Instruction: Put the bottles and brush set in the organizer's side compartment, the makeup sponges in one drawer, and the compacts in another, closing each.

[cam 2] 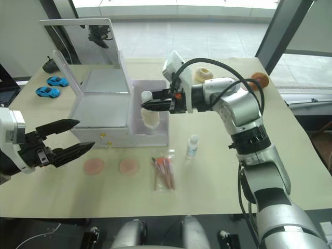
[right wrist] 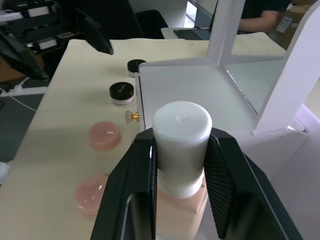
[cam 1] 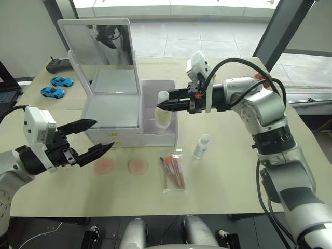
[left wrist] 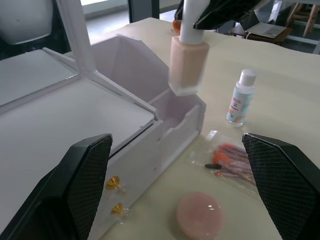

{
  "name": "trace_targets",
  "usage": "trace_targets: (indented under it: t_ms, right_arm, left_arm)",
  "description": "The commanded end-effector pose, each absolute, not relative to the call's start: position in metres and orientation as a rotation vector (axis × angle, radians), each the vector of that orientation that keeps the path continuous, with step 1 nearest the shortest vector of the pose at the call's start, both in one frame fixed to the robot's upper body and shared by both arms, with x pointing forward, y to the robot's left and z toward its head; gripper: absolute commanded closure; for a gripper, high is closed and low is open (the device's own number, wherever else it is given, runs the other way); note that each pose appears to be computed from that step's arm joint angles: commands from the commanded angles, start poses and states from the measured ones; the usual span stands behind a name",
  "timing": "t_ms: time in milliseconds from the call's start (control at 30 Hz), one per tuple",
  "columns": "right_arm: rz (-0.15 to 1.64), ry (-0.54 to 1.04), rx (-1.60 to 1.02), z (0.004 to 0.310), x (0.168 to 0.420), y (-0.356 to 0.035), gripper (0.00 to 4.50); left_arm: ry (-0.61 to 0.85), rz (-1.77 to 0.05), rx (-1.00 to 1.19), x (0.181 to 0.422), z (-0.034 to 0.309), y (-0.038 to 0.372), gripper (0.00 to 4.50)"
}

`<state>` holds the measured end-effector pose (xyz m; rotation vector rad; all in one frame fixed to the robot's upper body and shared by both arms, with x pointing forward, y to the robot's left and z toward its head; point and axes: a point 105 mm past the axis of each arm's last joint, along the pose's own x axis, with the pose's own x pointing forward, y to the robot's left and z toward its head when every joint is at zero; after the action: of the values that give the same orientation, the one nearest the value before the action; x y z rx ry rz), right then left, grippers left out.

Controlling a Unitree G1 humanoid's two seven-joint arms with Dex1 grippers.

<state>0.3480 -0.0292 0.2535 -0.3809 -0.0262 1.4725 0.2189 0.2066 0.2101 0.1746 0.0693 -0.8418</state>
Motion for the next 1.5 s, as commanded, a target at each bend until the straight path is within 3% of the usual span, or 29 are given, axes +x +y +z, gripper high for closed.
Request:
trace_targets:
  t_ms: [33, 500, 767, 967, 1100, 1200, 1333, 1500]
  right_arm:
    - [1.538, -0.085, -0.459, 0.262, 0.350, -0.026, 3.53]
    - [1.578, 0.054, -0.644, 0.200, 0.382, -0.029, 3.53]
    - [1.555, 0.053, -0.614, 0.199, 0.388, -0.031, 3.53]
    - [1.543, -0.025, -0.556, 0.232, 0.389, -0.042, 1.50]
    - [1.502, -0.118, -0.465, 0.268, 0.385, -0.065, 0.17]
    - [1.417, -0.164, -0.390, 0.288, 0.380, -0.094, 0.05]
    - [1.182, -0.195, -0.385, 0.288, 0.377, -0.145, 0.05]
    - [0.840, -0.104, -0.385, 0.254, 0.364, -0.231, 0.05]
  left_arm:
    - [0.024, -0.830, 0.186, 0.210, 0.220, 0.203, 0.00]
    - [0.084, -0.855, 0.178, 0.208, 0.211, 0.197, 0.00]
    - [0.113, -0.857, 0.206, 0.213, 0.208, 0.199, 0.00]
    - [0.108, -0.844, 0.231, 0.218, 0.211, 0.206, 0.00]
    - [0.060, -0.763, 0.230, 0.225, 0.221, 0.233, 0.00]
    - [0.000, -0.672, 0.217, 0.230, 0.231, 0.263, 0.00]
    - [0.000, -0.524, 0.230, 0.233, 0.228, 0.315, 0.00]
    - [0.037, -0.390, 0.208, 0.232, 0.214, 0.370, 0.00]
